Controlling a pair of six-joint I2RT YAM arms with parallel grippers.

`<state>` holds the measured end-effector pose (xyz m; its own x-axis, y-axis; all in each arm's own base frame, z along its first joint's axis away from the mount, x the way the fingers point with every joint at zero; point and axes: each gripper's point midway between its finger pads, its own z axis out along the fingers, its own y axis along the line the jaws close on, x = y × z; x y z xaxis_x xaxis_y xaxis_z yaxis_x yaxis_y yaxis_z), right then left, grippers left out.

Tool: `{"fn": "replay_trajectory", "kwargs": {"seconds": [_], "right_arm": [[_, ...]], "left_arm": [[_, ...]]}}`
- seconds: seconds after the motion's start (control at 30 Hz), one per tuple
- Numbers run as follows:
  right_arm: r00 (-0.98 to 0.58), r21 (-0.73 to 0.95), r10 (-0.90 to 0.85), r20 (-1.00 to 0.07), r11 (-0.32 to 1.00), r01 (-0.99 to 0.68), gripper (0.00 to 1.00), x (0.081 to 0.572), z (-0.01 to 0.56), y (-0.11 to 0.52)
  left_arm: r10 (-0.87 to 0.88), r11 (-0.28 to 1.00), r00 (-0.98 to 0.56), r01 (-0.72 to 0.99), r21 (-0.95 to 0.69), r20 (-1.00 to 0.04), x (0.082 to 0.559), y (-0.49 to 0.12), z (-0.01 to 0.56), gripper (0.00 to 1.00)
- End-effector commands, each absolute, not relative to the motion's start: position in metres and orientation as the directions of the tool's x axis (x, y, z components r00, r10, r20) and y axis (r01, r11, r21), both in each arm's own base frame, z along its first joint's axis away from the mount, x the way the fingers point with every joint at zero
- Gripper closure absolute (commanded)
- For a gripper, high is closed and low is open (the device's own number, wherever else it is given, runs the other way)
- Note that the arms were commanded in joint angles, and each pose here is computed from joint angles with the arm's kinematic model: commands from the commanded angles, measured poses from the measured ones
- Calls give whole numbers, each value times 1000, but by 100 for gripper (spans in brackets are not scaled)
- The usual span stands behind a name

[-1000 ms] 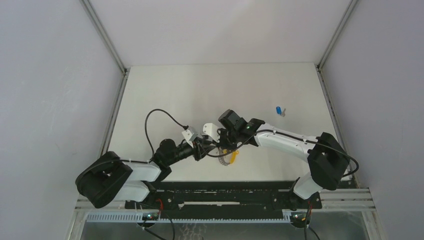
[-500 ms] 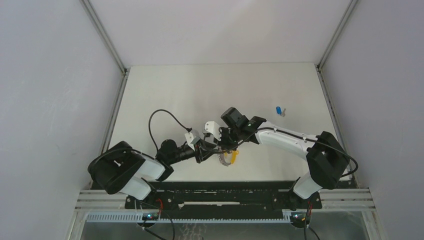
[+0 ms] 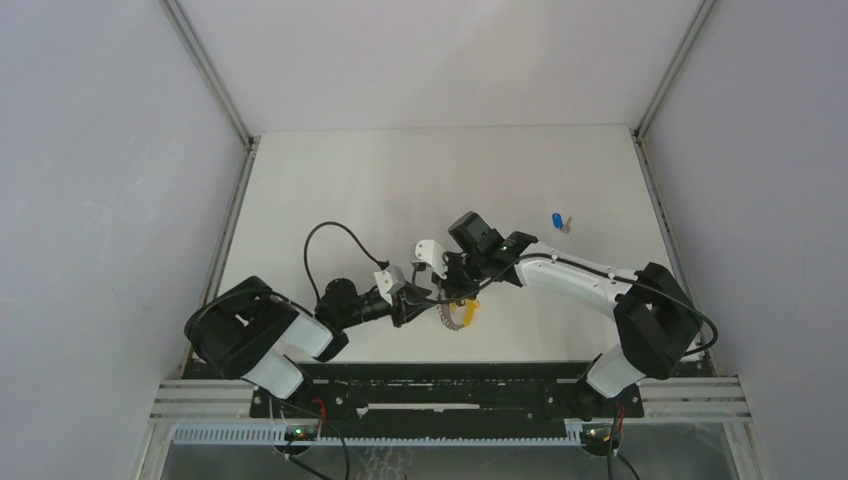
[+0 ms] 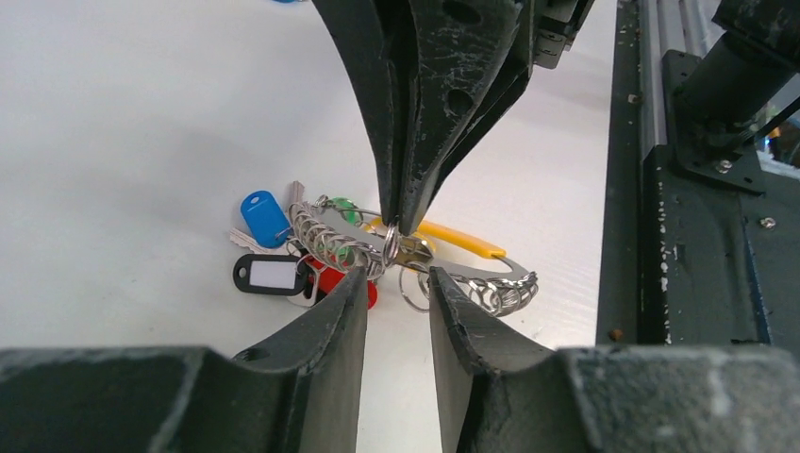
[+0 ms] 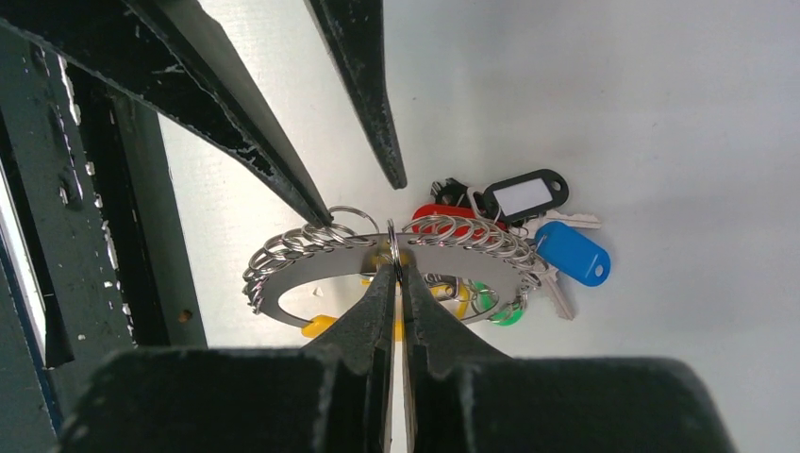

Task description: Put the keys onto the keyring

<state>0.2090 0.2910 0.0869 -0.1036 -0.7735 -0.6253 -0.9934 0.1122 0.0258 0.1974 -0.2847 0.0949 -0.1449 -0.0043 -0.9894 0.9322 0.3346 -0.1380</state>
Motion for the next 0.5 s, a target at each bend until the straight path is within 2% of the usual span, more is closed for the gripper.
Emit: {"fn": "replay_trajectory", "kwargs": {"seconds": [0.0, 0.23, 0.47], "right_arm": [[-32, -26, -725, -688, 69, -997, 100, 209, 105, 300], [10, -50, -701, -713, 37, -998, 100, 206, 110, 300], [31, -60, -684, -729, 18, -998, 100, 204, 112, 302]], "left_arm": [[-8, 339, 5, 941, 2, -1000, 209, -285, 109, 64], [5, 250, 69, 966, 68, -998, 208, -291, 111, 61], [-23, 172, 56, 984, 51, -998, 203, -303, 120, 62]]}}
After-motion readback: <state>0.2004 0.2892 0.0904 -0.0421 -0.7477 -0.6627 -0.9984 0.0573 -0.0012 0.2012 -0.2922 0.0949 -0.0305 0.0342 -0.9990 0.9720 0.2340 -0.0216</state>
